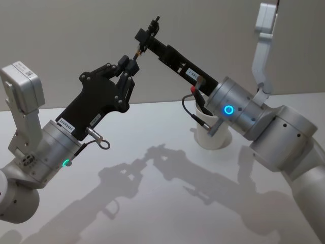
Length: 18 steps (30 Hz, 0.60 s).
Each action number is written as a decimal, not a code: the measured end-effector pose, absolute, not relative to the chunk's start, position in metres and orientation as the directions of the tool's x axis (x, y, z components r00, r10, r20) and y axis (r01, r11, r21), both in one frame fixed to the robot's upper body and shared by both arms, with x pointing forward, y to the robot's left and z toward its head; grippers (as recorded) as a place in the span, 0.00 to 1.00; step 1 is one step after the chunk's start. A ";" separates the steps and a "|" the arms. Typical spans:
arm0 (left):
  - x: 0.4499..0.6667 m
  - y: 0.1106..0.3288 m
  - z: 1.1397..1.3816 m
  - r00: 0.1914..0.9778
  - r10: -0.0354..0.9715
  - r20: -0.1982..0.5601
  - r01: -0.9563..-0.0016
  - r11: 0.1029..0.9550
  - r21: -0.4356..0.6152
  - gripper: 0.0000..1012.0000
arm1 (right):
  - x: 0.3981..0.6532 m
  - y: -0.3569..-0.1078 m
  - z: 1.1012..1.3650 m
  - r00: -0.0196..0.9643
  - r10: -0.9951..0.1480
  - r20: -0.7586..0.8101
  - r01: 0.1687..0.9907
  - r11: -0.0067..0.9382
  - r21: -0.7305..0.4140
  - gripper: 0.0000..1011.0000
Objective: Place the pen into the pen holder.
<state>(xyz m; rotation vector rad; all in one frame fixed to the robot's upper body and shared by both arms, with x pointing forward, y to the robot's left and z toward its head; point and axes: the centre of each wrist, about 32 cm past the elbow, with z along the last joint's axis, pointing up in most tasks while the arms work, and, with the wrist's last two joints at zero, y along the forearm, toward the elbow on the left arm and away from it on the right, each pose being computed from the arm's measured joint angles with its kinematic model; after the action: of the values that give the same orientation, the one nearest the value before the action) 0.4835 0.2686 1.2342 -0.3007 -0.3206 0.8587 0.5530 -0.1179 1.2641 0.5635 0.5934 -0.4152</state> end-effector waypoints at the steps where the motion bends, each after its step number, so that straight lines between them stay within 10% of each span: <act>1: 0.484 0.269 1.234 0.612 0.776 0.154 -0.687 0.617 -0.383 0.13 | 0.553 -0.118 1.264 0.756 -0.204 -0.623 0.515 0.772 0.373 0.13; 9: 0.484 0.269 1.234 0.611 0.776 0.154 -0.687 0.617 -0.384 0.13 | 0.553 -0.118 1.264 0.755 -0.204 -0.623 0.516 0.772 0.372 0.13; 18: 0.484 0.269 1.234 0.611 0.776 0.154 -0.686 0.617 -0.385 0.36 | 0.553 -0.118 1.264 0.755 -0.207 -0.623 0.517 0.771 0.371 0.13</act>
<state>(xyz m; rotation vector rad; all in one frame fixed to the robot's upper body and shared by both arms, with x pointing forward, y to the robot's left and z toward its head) 0.4835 0.2686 1.2344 -0.3019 -0.3217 0.8584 0.5531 -0.1181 1.2641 0.5624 0.5931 -0.4183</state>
